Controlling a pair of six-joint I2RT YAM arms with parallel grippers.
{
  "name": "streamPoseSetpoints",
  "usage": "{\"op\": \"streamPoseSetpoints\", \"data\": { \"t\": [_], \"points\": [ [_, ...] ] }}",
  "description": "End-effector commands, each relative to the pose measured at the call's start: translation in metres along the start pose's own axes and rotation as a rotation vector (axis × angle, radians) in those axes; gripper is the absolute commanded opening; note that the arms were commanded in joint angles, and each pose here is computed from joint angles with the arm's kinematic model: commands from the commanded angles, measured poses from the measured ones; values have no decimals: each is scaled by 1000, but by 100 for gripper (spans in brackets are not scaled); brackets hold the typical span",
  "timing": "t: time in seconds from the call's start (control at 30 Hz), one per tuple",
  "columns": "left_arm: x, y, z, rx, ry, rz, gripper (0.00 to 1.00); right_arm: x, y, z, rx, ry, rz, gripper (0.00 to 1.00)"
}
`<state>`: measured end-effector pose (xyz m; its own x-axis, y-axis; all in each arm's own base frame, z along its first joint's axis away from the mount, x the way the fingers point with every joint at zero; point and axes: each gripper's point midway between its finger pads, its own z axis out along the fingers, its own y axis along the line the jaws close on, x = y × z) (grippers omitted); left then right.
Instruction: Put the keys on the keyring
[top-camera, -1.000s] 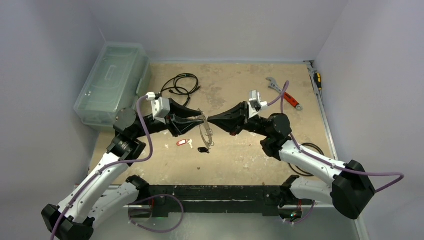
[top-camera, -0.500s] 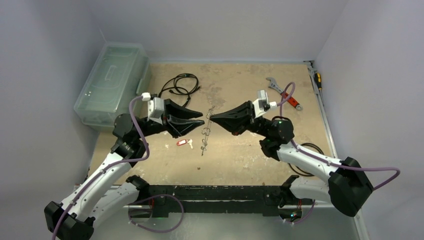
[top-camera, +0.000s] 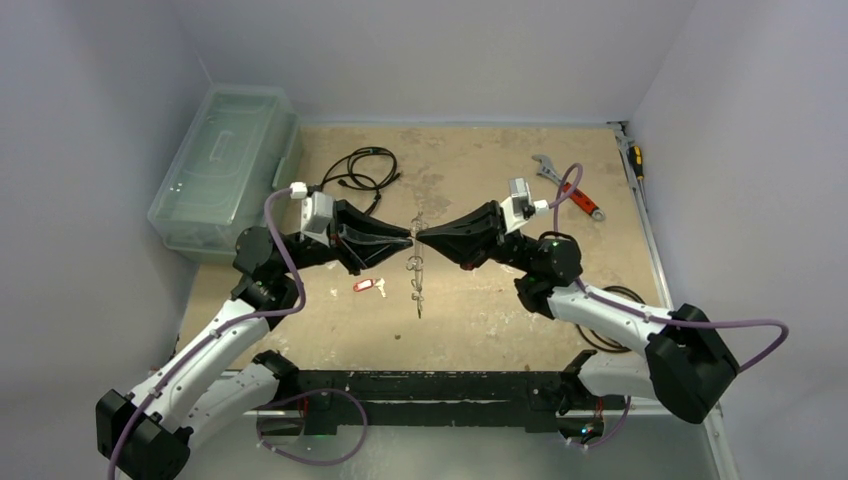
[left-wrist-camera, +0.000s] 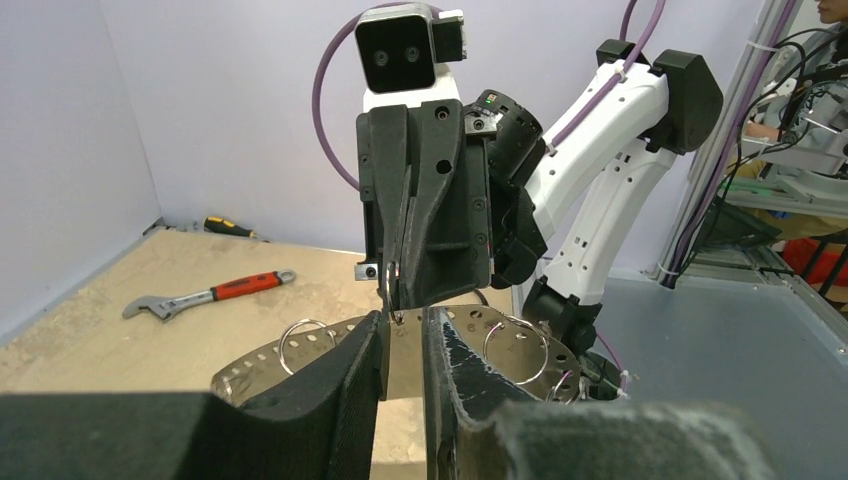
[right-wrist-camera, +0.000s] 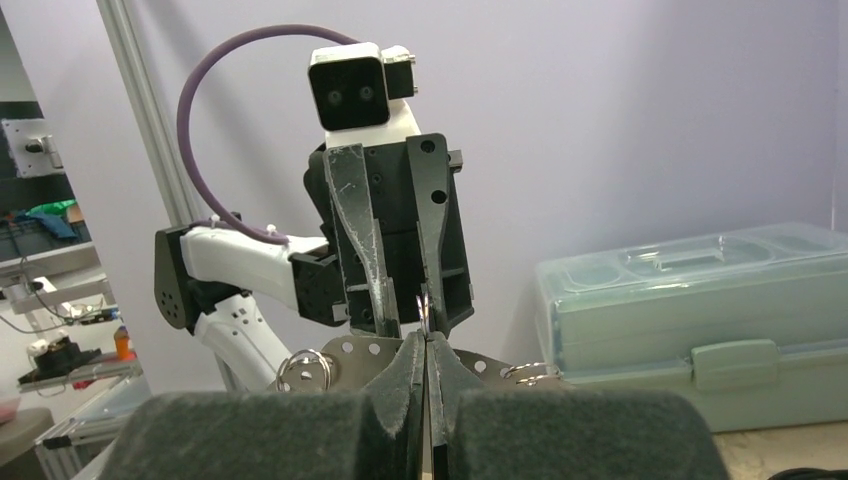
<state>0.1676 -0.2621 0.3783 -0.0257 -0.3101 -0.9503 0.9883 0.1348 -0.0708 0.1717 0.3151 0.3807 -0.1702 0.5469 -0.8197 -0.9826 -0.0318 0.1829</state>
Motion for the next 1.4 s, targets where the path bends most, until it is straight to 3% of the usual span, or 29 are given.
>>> {"op": "streamPoseSetpoints", "data": {
  "t": [0.0, 0.5, 0.8, 1.07, 1.17, 1.37],
  "points": [
    [-6, -6, 2, 33, -24, 18, 19, -16, 12, 4, -45, -61, -33, 0],
    [-4, -4, 3, 38, -25, 7, 14, -14, 12, 6, -59, -58, -20, 0],
    [-2, -4, 5, 54, -28, 5, 0, -11, 11, 7, -68, -45, -8, 0],
    [-2, -3, 4, 42, -36, 14, 0, -6, 13, 9, -95, -16, 3, 1],
    [4, 3, 4, 17, 18, 28, 0, -4, 10, 9, -77, 10, -11, 16],
    [11, 18, -2, -75, 91, 86, 0, -3, -8, 6, 44, 78, -116, 55]
  ]
}}
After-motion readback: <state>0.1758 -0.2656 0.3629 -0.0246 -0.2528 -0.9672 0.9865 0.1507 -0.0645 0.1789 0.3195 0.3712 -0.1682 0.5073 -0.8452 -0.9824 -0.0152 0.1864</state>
